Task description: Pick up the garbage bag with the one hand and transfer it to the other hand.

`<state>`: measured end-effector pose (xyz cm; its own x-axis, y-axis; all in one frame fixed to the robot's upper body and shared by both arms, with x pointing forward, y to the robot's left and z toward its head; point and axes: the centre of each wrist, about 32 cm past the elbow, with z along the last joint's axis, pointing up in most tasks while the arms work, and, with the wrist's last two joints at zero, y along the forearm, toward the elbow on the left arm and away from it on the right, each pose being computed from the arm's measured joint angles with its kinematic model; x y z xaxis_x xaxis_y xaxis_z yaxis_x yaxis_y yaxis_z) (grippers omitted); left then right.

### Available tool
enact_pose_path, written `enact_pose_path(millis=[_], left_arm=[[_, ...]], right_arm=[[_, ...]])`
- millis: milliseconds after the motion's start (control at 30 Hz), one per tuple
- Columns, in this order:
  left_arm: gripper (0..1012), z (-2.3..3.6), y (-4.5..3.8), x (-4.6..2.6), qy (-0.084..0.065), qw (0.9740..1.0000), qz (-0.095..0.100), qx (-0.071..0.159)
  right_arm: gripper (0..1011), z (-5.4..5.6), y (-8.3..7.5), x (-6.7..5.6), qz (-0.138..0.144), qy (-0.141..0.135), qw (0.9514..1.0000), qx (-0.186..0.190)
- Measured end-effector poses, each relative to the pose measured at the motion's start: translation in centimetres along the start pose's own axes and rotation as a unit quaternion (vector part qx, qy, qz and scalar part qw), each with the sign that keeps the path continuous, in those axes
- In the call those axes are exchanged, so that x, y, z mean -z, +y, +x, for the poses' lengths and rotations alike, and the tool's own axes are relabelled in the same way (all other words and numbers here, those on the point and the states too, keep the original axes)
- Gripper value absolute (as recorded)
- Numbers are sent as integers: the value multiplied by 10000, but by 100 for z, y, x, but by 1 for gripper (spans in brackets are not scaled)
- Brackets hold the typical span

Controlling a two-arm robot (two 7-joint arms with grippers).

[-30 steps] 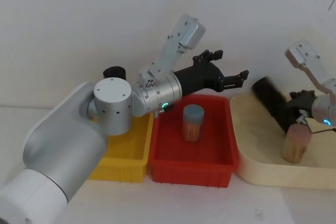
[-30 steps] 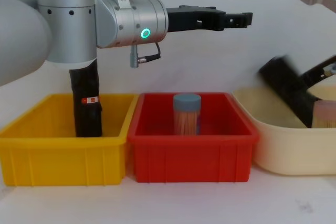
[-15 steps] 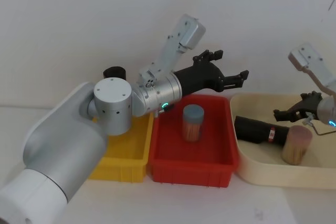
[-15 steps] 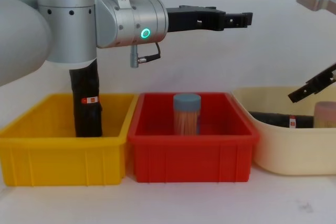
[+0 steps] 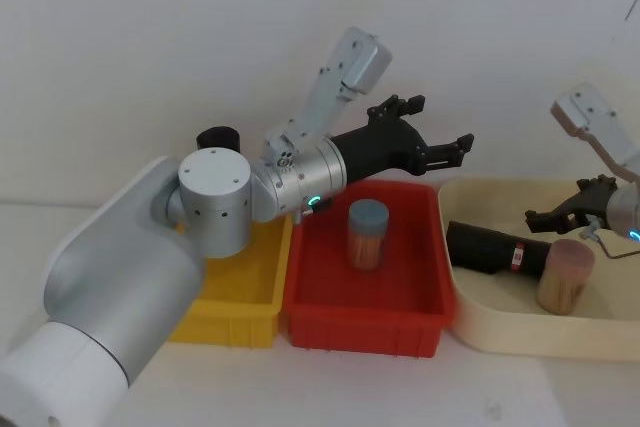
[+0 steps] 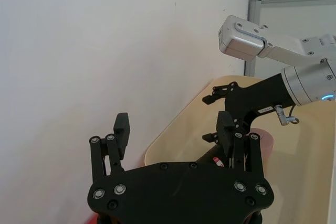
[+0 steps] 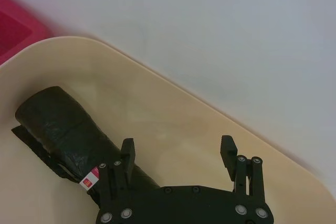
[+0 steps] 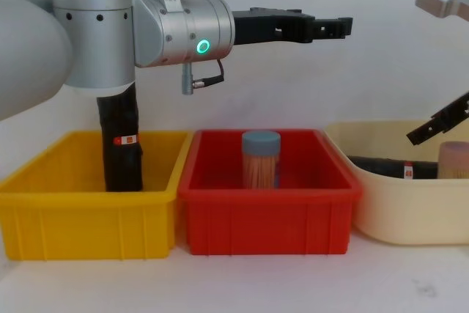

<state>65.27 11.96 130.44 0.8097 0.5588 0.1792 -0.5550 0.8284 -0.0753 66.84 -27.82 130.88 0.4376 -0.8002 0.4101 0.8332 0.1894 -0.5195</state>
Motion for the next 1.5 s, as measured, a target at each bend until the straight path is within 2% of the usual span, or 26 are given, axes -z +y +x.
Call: enact_pose_path(millis=[333, 867, 1500], left_arm=[[1001, 0, 0, 0, 0, 10000, 0, 0], [1001, 0, 0, 0, 0, 10000, 0, 0], [1001, 0, 0, 0, 0, 10000, 0, 0]], right_arm=[[1001, 5, -1, 2, -19, 3, 10000, 10], [1002, -50, 45, 1, -149, 295, 9993, -155], [1002, -76, 64, -1, -190, 400, 9988, -208]])
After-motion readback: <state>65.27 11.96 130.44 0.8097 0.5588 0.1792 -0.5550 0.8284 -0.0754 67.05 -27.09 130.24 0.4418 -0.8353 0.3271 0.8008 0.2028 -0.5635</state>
